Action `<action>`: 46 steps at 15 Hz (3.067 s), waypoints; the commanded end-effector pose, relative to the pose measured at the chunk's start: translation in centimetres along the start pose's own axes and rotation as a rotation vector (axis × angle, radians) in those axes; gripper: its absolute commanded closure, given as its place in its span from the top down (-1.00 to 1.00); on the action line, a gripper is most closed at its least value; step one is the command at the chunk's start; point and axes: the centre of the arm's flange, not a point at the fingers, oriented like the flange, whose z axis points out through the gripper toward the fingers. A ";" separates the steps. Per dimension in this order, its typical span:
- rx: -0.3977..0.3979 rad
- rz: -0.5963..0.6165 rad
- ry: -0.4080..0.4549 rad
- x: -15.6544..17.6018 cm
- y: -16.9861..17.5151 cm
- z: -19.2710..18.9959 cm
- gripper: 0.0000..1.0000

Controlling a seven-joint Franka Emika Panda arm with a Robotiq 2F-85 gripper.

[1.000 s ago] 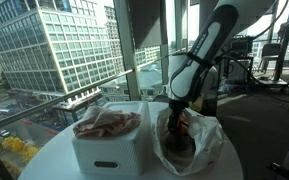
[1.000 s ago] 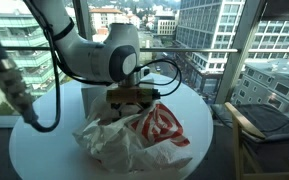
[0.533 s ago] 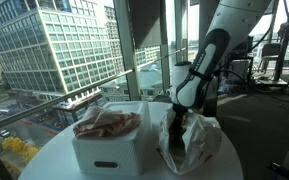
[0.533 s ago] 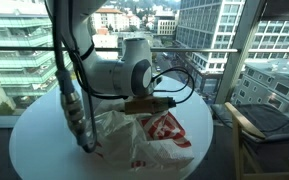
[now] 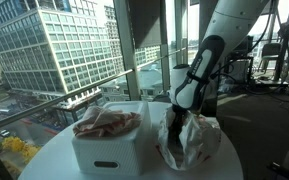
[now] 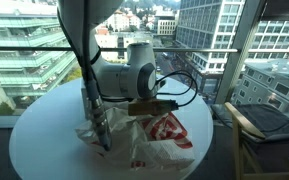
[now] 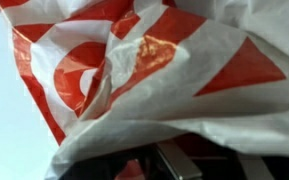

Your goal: Remove the item from the plastic bag and put them on the white basket

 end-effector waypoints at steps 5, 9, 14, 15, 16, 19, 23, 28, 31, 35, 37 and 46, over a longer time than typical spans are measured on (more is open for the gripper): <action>0.000 0.097 -0.238 -0.5 -2.7 -12.6 -0.81; -0.009 0.026 -0.245 -0.4 -5.6 -21.0 -0.78; -0.081 -0.072 -0.011 0.8 -8.6 -30.2 -0.75; -0.091 -0.085 0.037 1.2 -9.1 -31.6 -0.75; -0.093 -0.102 0.089 1.8 -9.7 -32.6 -0.75; -0.118 -0.155 0.244 5.5 -11.4 -34.1 -0.76; -0.150 -0.237 0.387 11.3 -14.1 -32.2 -0.76; -0.161 -0.307 0.378 17.3 -15.0 -27.3 -0.50; -0.107 -0.296 0.323 18.3 -15.6 -28.1 0.08; -0.020 -0.256 0.179 17.5 -16.2 -32.4 0.71; -0.023 -0.248 0.173 16.7 -16.6 -30.2 0.97; -0.028 -0.193 0.123 16.6 -16.6 -29.1 1.00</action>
